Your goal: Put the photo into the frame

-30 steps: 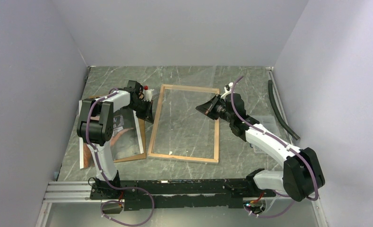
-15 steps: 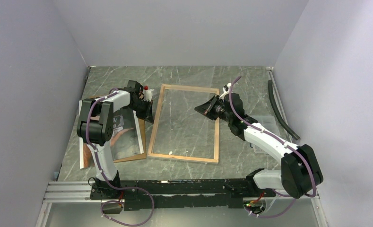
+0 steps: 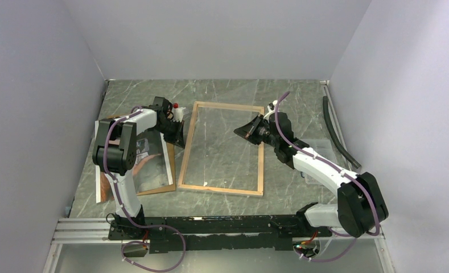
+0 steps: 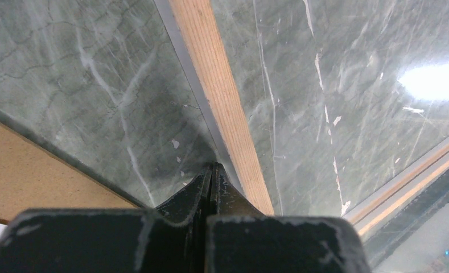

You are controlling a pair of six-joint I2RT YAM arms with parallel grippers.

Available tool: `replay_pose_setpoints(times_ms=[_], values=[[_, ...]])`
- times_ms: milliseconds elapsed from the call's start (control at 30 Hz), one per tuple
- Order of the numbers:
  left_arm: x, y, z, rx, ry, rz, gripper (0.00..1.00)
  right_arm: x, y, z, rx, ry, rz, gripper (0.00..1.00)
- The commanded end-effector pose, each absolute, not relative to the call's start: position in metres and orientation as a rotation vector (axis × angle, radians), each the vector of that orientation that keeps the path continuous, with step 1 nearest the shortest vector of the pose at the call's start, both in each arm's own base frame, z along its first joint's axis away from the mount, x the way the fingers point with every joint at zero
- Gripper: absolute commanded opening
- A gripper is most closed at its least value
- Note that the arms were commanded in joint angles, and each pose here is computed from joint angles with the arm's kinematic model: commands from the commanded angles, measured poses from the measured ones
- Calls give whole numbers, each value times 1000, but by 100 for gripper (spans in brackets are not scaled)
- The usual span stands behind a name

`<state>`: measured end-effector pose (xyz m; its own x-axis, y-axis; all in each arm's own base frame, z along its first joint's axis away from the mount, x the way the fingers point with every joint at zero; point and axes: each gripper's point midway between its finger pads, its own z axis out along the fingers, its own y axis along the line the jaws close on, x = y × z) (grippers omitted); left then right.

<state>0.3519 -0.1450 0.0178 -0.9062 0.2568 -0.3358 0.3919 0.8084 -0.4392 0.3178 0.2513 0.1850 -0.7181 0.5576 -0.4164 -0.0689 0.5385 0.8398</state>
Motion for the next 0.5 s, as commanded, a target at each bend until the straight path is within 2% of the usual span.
replay_pose_setpoints(times_ms=[0, 467], values=[[343, -137, 7, 524, 2775, -678, 3, 322, 258, 203, 348, 2025, 1225, 0], [342, -138, 7, 522, 2775, -689, 3, 317, 266, 194, 324, 2054, 1200, 0]])
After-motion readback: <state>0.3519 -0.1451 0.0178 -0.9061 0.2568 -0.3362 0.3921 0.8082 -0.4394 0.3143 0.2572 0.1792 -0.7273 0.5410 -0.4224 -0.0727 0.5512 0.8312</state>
